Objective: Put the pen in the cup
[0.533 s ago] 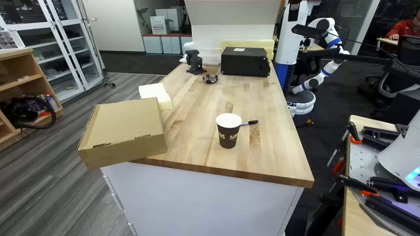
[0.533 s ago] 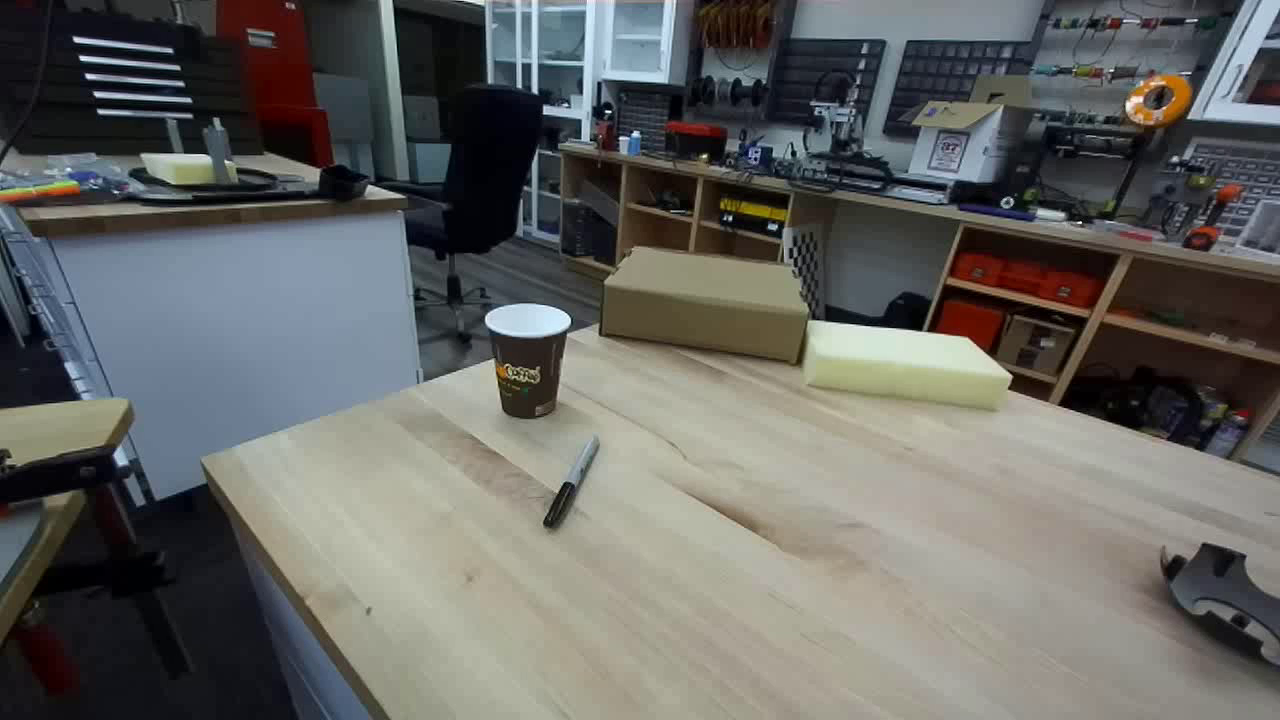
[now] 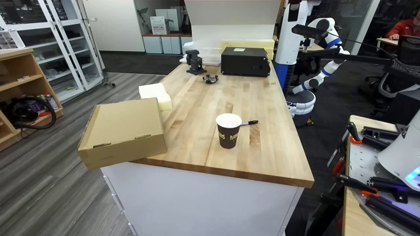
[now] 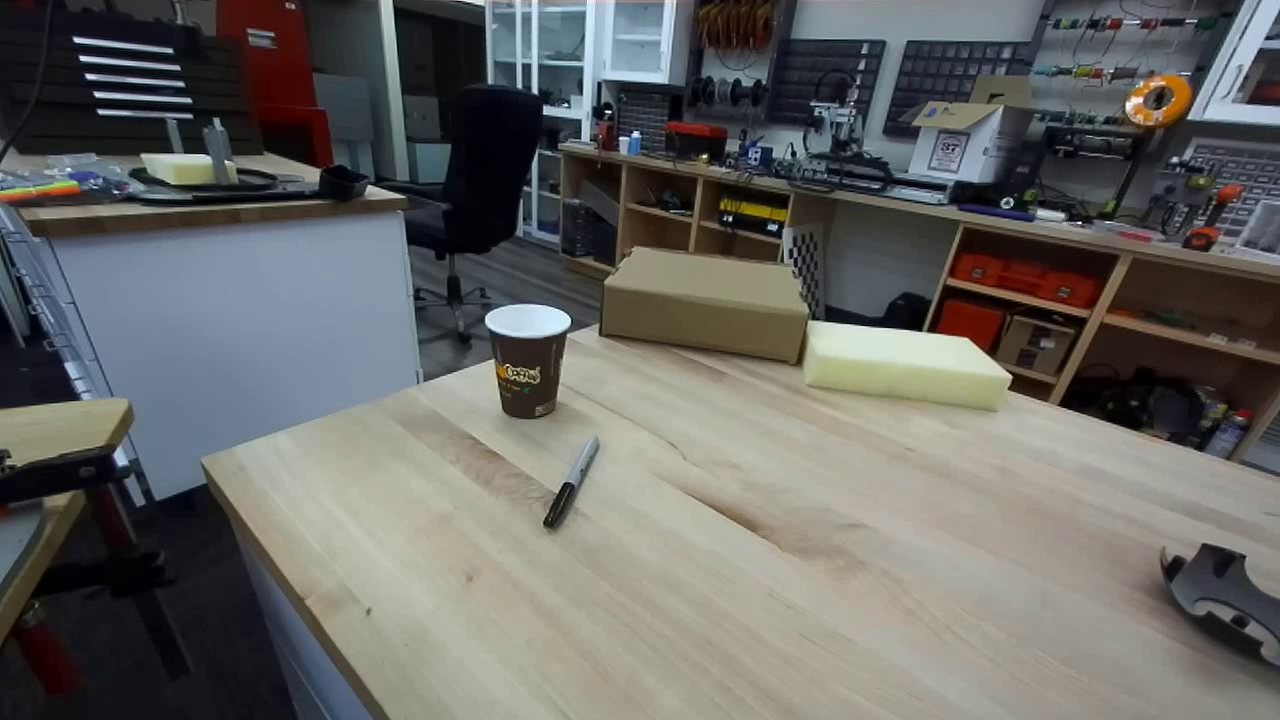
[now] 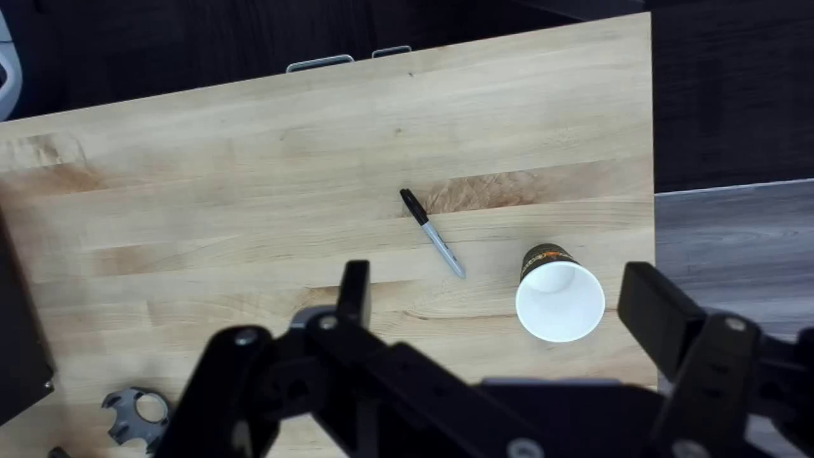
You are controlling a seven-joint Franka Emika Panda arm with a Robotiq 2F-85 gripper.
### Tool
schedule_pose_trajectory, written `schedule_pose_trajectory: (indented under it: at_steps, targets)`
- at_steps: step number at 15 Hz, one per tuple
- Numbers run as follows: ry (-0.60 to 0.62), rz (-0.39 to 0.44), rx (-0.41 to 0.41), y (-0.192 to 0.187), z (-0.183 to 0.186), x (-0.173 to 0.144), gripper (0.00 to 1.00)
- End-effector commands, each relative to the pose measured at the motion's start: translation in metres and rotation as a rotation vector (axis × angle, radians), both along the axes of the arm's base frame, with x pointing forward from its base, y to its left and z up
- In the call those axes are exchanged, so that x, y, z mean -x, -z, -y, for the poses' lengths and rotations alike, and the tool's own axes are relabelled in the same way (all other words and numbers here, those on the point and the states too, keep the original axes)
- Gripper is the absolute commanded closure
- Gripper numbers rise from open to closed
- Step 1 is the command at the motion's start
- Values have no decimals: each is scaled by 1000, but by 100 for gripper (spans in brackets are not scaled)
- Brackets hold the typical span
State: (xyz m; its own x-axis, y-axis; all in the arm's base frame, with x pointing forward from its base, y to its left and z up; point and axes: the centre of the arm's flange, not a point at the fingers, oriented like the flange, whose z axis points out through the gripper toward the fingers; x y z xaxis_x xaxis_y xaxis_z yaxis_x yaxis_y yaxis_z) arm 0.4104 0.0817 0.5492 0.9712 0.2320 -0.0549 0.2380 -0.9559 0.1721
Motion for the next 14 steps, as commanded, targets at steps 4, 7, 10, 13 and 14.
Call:
schedule_pose_trajectory:
  at_steps: [4, 7, 10, 13, 14]
  targets:
    - [-43, -35, -44, 17, 25, -15, 0]
    - [-109, -90, -98, 45, 54, -33, 0]
    - [-238, -117, -144, 77, 79, -55, 0]
    - [-377, -90, -204, 109, 96, -78, 0]
    - [-416, -74, -231, 120, 100, -85, 0]
